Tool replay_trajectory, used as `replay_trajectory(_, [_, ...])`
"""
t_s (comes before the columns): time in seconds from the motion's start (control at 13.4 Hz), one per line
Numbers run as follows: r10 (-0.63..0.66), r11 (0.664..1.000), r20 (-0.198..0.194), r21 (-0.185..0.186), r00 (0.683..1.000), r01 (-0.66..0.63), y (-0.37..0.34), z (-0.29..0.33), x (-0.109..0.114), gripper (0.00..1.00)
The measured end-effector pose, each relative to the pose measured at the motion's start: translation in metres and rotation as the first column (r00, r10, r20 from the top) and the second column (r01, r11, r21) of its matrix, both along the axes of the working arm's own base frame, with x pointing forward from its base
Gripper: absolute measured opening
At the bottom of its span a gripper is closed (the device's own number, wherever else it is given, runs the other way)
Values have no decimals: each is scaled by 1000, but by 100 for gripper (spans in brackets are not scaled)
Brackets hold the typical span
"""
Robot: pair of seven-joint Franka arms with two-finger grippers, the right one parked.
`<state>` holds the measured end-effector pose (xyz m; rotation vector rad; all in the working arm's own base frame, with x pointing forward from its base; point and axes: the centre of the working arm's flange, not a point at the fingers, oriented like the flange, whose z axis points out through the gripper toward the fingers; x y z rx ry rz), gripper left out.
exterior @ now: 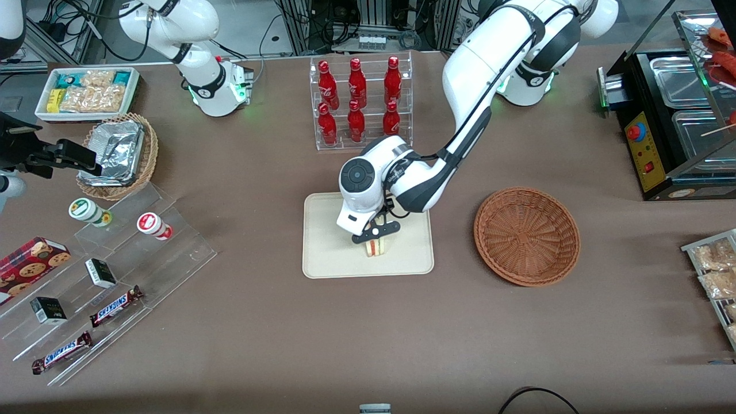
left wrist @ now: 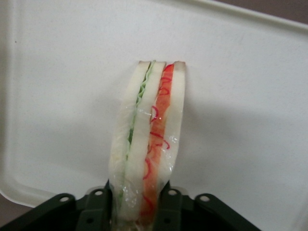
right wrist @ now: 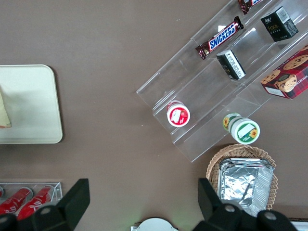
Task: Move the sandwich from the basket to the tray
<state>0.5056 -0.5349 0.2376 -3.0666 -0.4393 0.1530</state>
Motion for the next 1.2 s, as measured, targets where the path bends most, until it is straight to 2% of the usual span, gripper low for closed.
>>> replay_trajectory(0.22, [13, 1000, 29, -19, 1000, -12, -1, 33, 13, 76])
replay_trajectory(0.37, [37, 999, 38, -14, 999, -37, 9, 64, 29, 99])
replay_trajectory(0.6, [85, 996, 64, -18, 994, -84, 36, 107, 54, 100])
replay_trajectory(0.67, [104, 995, 61, -7, 993, -104, 50, 116, 63, 100])
replay_trajectory(0.97, [33, 999, 28, 37, 999, -34, 133, 135, 92, 100])
replay_trajectory(1.2, [-56, 997, -14, 50, 998, 57, 201, 144, 95, 100])
